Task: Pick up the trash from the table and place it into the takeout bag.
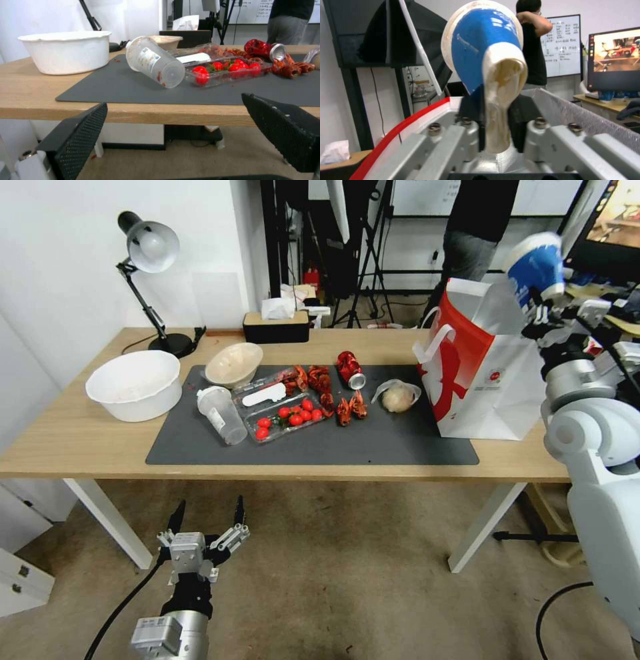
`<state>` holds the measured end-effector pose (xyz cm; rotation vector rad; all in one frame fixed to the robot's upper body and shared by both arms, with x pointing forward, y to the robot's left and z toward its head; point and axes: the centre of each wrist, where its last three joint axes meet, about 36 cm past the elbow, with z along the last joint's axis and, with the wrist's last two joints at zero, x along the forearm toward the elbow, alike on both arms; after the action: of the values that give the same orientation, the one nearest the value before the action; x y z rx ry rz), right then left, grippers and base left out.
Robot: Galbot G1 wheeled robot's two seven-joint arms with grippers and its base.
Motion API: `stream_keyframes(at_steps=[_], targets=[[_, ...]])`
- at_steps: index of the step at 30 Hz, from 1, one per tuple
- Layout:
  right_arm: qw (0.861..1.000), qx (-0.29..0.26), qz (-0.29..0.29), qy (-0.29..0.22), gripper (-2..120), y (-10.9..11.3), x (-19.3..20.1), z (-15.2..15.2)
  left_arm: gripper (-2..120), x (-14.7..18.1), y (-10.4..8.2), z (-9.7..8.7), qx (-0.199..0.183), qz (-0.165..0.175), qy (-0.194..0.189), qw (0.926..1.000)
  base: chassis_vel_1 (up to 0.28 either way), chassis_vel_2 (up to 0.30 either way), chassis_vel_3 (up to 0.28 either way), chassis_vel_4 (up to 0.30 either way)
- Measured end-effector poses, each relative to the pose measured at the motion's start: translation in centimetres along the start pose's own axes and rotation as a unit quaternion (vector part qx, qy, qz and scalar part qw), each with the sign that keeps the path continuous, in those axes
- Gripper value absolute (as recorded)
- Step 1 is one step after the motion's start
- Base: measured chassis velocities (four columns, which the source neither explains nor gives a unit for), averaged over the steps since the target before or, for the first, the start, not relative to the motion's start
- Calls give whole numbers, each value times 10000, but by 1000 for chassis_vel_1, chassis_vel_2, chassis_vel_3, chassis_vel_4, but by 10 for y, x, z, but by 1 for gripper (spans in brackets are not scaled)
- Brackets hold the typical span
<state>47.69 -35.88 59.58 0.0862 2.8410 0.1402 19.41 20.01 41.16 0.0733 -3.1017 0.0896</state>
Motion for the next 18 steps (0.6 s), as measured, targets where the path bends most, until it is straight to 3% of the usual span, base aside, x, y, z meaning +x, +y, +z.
stream_keyframes(at_steps=[3,5,6,13,15,16,18], targets=[[9998,23,75,177,30,-6,-5,11,100,0,0,3,15,-13,-6,10000,0,0,0,0],[9998,23,75,177,30,-6,-5,11,100,0,0,3,15,-13,-6,10000,0,0,0,0],[9998,13,56,213,40,-7,-6,14,100,0,-1,4,23,-22,-3,10000,0,0,0,0],[9997,7,41,236,62,-7,-6,16,100,1,-1,3,24,-16,0,10000,0,0,0,0],[9997,11,39,238,70,-7,-6,17,100,1,-1,2,12,-12,-24,10000,0,0,0,0],[9997,13,38,240,80,-7,-6,17,100,0,-1,1,9,-16,-36,10000,0,0,0,0],[9997,14,36,244,83,-7,-6,18,100,0,-1,1,5,-22,-43,10000,0,0,0,0]])
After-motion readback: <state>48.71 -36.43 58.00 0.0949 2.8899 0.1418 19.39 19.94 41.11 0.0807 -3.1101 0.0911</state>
